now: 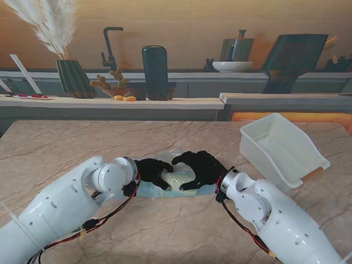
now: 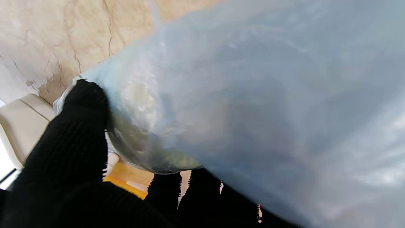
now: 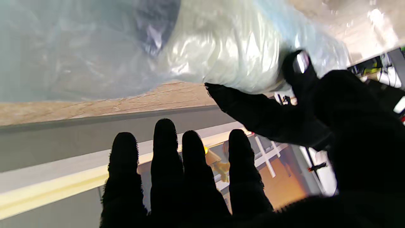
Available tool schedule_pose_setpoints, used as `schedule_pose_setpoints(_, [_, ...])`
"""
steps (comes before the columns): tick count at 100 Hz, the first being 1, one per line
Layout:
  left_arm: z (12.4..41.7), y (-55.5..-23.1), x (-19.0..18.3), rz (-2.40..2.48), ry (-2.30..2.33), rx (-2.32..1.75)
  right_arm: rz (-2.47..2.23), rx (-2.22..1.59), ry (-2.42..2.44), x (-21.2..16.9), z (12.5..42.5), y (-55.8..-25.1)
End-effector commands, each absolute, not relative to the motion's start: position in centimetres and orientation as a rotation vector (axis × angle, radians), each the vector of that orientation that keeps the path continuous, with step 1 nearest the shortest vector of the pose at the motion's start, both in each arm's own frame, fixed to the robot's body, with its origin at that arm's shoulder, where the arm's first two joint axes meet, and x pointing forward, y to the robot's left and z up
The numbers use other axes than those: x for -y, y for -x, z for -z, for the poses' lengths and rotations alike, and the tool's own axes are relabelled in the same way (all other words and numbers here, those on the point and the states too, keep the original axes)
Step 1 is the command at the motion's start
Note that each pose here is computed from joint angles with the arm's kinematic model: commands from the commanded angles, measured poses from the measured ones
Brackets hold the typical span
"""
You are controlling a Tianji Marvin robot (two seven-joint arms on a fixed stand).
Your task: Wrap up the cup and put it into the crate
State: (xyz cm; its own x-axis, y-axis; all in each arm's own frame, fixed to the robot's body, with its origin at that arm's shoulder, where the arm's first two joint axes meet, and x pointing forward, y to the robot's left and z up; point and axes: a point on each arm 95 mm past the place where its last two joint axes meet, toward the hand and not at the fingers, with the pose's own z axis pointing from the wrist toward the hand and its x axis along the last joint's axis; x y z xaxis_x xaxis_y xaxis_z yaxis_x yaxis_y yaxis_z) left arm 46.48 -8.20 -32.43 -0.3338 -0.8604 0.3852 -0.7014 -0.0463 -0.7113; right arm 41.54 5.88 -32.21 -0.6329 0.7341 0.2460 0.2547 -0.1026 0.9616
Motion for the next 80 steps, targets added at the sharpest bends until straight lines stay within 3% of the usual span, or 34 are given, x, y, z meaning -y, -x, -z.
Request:
schedule_pose_setpoints(1, [36.9, -45.0, 6.5, 1.130, 1.785, -2.119, -1.781, -1.818, -1.056, -6.2, 33.1, -40.6])
schedule_pose_setpoints(43, [37.6, -46.2, 6.3, 1.123, 2.005, -2.041, -1.461, -2.007, -0.864, -8.2, 36.2, -39.9])
schedule_pose_setpoints(80, [36.3, -45.8, 6.4, 1.348, 1.969, -1.866, -1.383, -2.097, -0.878, -9.9, 38.1, -42.3])
